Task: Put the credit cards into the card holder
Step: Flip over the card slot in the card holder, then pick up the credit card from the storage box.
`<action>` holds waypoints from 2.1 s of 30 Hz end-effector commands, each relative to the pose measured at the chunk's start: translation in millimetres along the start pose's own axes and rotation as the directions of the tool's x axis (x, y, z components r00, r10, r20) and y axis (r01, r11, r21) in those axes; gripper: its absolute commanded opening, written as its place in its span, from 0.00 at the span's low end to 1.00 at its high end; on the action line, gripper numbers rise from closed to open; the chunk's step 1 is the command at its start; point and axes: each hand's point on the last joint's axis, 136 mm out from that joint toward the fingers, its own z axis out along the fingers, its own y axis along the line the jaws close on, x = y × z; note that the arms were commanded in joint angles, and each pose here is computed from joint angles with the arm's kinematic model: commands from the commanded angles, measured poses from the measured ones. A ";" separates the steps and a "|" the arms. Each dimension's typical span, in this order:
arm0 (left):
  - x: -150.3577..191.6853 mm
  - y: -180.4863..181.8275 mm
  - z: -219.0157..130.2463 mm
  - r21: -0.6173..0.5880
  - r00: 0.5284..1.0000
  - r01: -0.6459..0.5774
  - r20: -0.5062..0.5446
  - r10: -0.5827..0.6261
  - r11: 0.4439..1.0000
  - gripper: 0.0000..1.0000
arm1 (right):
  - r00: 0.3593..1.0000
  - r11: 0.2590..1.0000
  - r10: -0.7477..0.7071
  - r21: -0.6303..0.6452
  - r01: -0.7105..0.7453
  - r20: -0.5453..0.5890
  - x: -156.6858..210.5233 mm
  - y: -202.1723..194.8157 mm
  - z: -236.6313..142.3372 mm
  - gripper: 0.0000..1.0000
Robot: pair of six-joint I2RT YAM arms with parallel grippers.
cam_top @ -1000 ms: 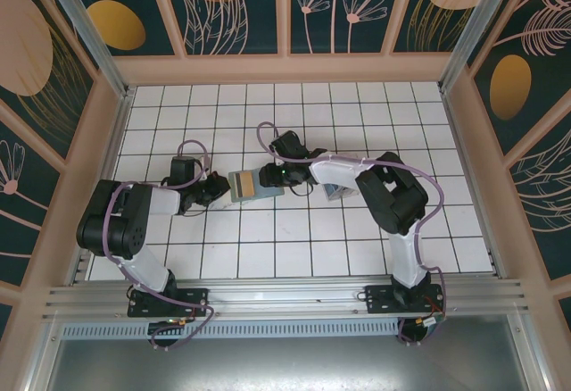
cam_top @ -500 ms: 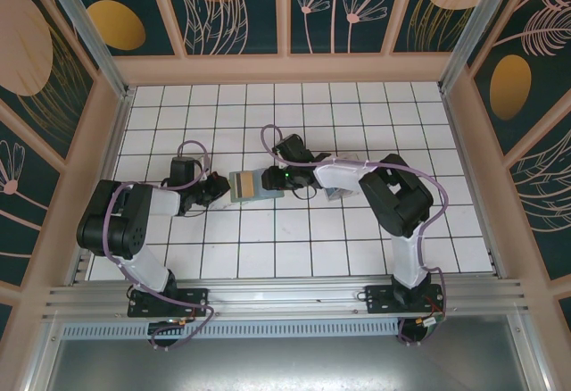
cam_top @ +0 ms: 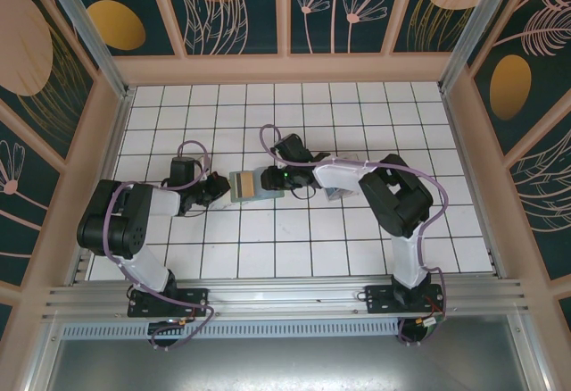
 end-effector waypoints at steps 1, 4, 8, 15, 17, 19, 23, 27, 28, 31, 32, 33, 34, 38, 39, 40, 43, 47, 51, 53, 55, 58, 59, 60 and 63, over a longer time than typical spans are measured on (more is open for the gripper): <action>69.4 69.1 6.0 -0.247 0.975 0.098 -0.171 -0.143 0.964 0.09 | 1.000 0.999 -0.026 -0.023 0.026 0.010 -6.0 12.5 -3.7 0.41; 70.5 69.7 5.8 -0.248 0.974 0.098 -0.173 -0.144 0.964 0.09 | 1.000 0.999 -0.028 -0.032 0.028 0.011 -8.0 15.7 -3.5 0.42; 71.7 70.3 7.4 -0.248 0.972 0.098 -0.183 -0.146 0.964 0.09 | 0.999 0.998 -0.040 -0.039 0.040 0.011 -9.8 19.4 -1.9 0.44; 69.0 68.3 7.1 -0.245 0.974 0.095 -0.177 -0.141 0.965 0.09 | 0.998 0.993 -0.056 -0.101 0.056 0.009 -10.7 34.1 1.1 0.48; 67.3 67.3 5.8 -0.244 0.976 0.096 -0.167 -0.139 0.965 0.09 | 0.998 0.992 -0.057 -0.112 0.057 0.005 -11.4 38.2 2.1 0.49; 64.9 65.7 5.8 -0.241 0.978 0.091 -0.162 -0.133 0.966 0.10 | 0.998 0.992 -0.062 -0.109 0.063 0.005 -11.6 39.1 3.6 0.49; 63.0 64.1 5.9 -0.242 0.978 0.085 -0.165 -0.127 0.967 0.10 | 0.998 0.989 -0.069 -0.133 0.069 0.009 -13.3 44.6 3.6 0.50; 61.0 62.1 6.9 -0.236 0.978 0.084 -0.167 -0.126 0.968 0.11 | 0.997 0.978 -0.077 -0.195 0.080 0.020 -14.0 55.1 2.9 0.49; 61.0 61.2 6.9 -0.231 0.978 0.088 -0.166 -0.129 0.969 0.11 | 0.997 0.974 -0.077 -0.212 0.079 0.018 -13.9 58.2 3.2 0.50; 57.0 54.9 6.9 -0.207 0.980 0.091 -0.153 -0.124 0.974 0.14 | 0.997 0.965 -0.068 -0.253 0.071 0.019 -15.3 65.2 4.7 0.49; 56.2 54.0 7.2 -0.207 0.980 0.088 -0.156 -0.121 0.974 0.14 | 0.998 0.962 -0.065 -0.263 0.069 0.022 -15.6 66.7 4.9 0.50; 55.2 53.5 7.3 -0.210 0.980 0.083 -0.160 -0.118 0.974 0.15 | 0.998 0.960 -0.060 -0.273 0.064 0.022 -15.2 67.0 5.1 0.49; 54.8 53.3 6.8 -0.213 0.980 0.081 -0.161 -0.116 0.974 0.15 | 0.998 0.956 -0.055 -0.286 0.059 0.021 -15.4 67.7 5.2 0.49; 53.3 53.2 6.0 -0.215 0.982 0.075 -0.154 -0.110 0.974 0.17 | 1.000 0.944 -0.029 -0.327 0.029 0.006 -13.1 67.3 8.0 0.42; 54.3 54.0 6.2 -0.218 0.981 0.076 -0.159 -0.112 0.973 0.17 | 1.000 0.945 -0.027 -0.327 0.026 0.003 -12.4 66.2 9.1 0.41; 55.2 54.7 6.4 -0.220 0.980 0.078 -0.162 -0.115 0.972 0.18 | 1.000 0.944 -0.020 -0.329 0.019 -0.002 -11.1 64.7 10.7 0.41; 55.2 53.7 5.9 -0.208 0.982 0.090 -0.147 -0.122 0.974 0.19 | 1.000 0.937 -0.011 -0.350 0.007 -0.009 -8.7 64.9 11.8 0.38; 56.8 54.2 6.2 -0.211 0.979 0.090 -0.158 -0.125 0.973 0.19 | 1.000 0.955 0.010 -0.297 -0.018 -0.029 -4.5 51.8 20.8 0.30; 55.9 54.6 4.9 -0.216 0.981 0.086 -0.153 -0.121 0.973 0.20 | 1.000 0.972 -0.008 -0.234 0.006 -0.008 -5.2 45.9 16.7 0.31; 54.9 53.2 3.8 -0.217 0.981 0.083 -0.152 -0.118 0.973 0.20 | 1.000 0.975 -0.018 -0.223 0.022 0.022 -11.2 48.9 3.3 0.34; 50.7 50.1 0.9 -0.211 0.985 0.081 -0.130 -0.110 0.974 0.22 | 0.997 0.981 -0.043 -0.187 0.055 0.069 -19.5 50.6 -17.6 0.38; 44.3 49.3 -1.6 -0.228 0.989 0.068 -0.110 -0.095 0.971 0.26 | 0.985 0.994 -0.074 -0.062 0.085 0.154 -35.7 36.0 -53.3 0.42; 41.2 47.0 -3.3 -0.228 0.991 0.063 -0.100 -0.088 0.972 0.27 | 0.982 0.997 -0.076 -0.008 0.078 0.173 -39.2 25.8 -62.8 0.44; 35.8 42.3 -6.5 -0.221 0.994 0.056 -0.080 -0.075 0.974 0.30 | 0.978 0.997 -0.074 0.050 0.066 0.193 -44.1 13.0 -77.2 0.45; 26.0 36.6 -13.4 -0.225 0.998 0.043 -0.039 -0.053 0.973 0.38 | 0.972 0.977 -0.060 0.214 0.011 0.228 -51.1 -31.7 -118.2 0.50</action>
